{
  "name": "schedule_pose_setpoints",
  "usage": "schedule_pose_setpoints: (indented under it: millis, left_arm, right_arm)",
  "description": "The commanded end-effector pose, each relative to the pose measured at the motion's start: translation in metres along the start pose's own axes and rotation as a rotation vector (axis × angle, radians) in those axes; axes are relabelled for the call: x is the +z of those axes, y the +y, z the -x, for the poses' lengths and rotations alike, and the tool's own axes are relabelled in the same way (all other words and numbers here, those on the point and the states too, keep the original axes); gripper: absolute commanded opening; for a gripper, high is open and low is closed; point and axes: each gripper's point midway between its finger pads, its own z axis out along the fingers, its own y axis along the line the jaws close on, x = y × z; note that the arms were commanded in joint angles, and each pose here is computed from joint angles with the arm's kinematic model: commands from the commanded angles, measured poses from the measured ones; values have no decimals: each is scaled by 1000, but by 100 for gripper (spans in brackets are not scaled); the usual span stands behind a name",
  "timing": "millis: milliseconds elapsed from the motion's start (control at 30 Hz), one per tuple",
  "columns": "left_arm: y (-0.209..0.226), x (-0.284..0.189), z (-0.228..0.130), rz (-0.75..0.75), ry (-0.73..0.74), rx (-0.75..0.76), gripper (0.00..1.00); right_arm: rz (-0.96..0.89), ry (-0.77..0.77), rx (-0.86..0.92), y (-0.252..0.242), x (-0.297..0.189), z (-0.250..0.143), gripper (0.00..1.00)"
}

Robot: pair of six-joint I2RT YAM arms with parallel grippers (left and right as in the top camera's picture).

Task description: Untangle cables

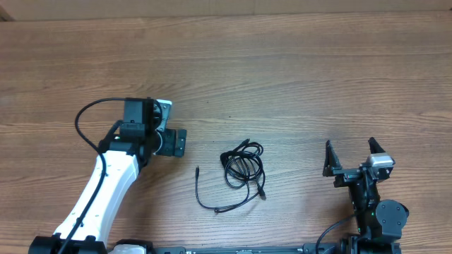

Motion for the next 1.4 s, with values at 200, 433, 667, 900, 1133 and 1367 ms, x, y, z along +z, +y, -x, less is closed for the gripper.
schedule_pose_setpoints:
  millis: [200,433,667,900,1133,1367]
  left_arm:
    - [-19,3,7,-29,-1,113,99]
    - [-20,4,13,-29,-21,117,100]
    - [-20,4,15,-28,-29,117,100]
    - [-29,3,15,-81,-29,71,99]
    - [-55,-1,13,-234,-21,54,100]
    - [-56,-1,12,-243,-21,54,100]
  right_arm:
    - [-13,-4,3,-2,0,-2,100]
    - [-13,-3,3,-2,0,-2,100]
    - [-13,-4,3,-2,0,-2,100]
    - [-13,-4,3,-2,0,-2,100]
    - [-13,-4,3,-2,0,-2,100]
    - [-13,-4,3,-2,0,-2,100]
